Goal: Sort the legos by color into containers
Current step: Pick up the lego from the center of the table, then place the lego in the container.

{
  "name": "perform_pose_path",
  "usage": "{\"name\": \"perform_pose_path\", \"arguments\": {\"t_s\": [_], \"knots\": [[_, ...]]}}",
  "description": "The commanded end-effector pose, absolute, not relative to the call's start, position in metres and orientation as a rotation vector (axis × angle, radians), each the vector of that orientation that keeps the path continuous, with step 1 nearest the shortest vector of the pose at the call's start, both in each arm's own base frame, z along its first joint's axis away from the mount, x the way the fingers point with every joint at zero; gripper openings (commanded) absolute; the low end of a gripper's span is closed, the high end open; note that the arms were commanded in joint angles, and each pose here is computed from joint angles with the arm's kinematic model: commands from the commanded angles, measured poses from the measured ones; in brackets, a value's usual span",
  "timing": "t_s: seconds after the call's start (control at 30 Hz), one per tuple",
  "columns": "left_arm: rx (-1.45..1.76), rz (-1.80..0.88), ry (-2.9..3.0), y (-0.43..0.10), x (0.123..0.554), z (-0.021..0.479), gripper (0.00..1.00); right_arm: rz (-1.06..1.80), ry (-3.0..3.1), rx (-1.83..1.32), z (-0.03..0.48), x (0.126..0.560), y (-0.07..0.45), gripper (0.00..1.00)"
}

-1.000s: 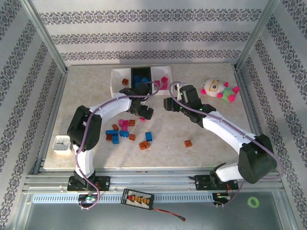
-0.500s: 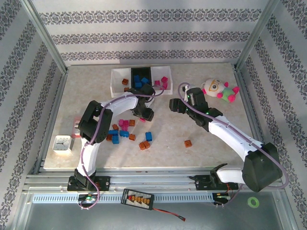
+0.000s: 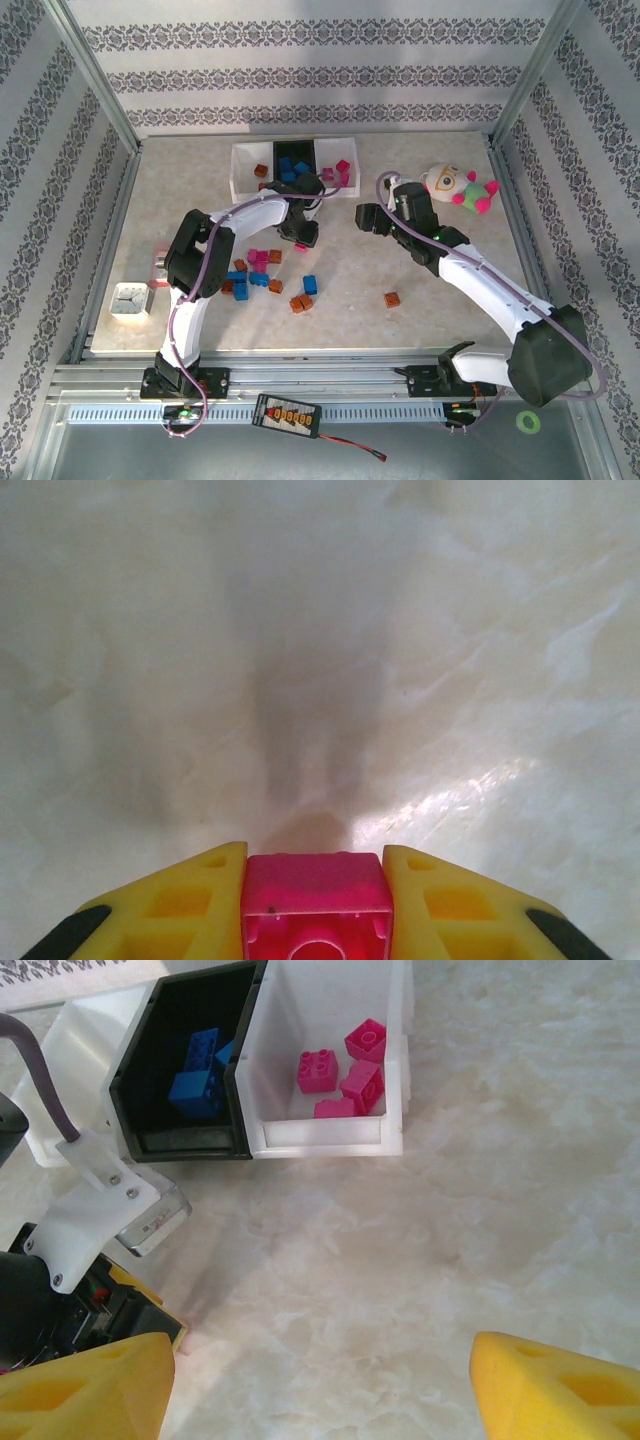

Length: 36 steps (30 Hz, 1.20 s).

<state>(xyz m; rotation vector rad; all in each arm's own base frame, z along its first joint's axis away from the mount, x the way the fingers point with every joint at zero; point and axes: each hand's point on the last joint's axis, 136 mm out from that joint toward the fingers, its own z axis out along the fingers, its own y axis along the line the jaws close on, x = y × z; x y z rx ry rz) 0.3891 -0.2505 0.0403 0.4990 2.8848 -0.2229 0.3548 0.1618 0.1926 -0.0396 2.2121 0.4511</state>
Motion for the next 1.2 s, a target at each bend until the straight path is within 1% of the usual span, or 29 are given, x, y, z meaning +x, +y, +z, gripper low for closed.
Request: {"name": "perform_pose_path", "arguments": {"t_s": [0.0, 0.1, 0.3, 0.4, 0.7, 0.87, 1.0, 1.07, 1.13, 1.17], "knots": [[0.442, -0.276, 2.764, -0.265, 0.415, 0.075, 0.28, 0.453, 2.192, -0.004, 0.198, 0.352, 0.154, 0.78], [0.404, -0.327, 2.643, -0.280, 0.442, 0.099, 0.28, 0.449, 2.184, 0.017, 0.199, 0.351, 0.148, 0.78], [0.336, -0.347, 2.416, -0.303, 0.501, 0.148, 0.30, 0.452, 2.184, 0.054, 0.196, 0.347, 0.140, 0.78], [0.322, -0.331, 2.323, -0.311, 0.528, 0.161, 0.30, 0.458, 2.189, 0.071, 0.193, 0.346, 0.138, 0.78], [0.332, -0.231, 2.083, -0.327, 0.595, 0.168, 0.30, 0.475, 2.188, 0.087, 0.193, 0.343, 0.136, 0.78], [0.328, -0.181, 2.024, -0.328, 0.614, 0.163, 0.30, 0.472, 2.194, 0.109, 0.188, 0.340, 0.133, 0.78], [0.346, -0.172, 2.046, -0.331, 0.619, 0.151, 0.30, 0.478, 2.200, 0.110, 0.185, 0.338, 0.133, 0.78], [0.347, -0.177, 2.051, -0.332, 0.619, 0.147, 0.35, 0.479, 2.197, 0.108, 0.186, 0.338, 0.133, 0.78], [0.347, -0.181, 2.055, -0.332, 0.618, 0.147, 0.46, 0.478, 2.197, 0.106, 0.186, 0.337, 0.132, 0.80], [0.344, -0.187, 2.055, -0.332, 0.618, 0.149, 0.53, 0.476, 2.198, 0.102, 0.186, 0.335, 0.132, 0.80]]}}
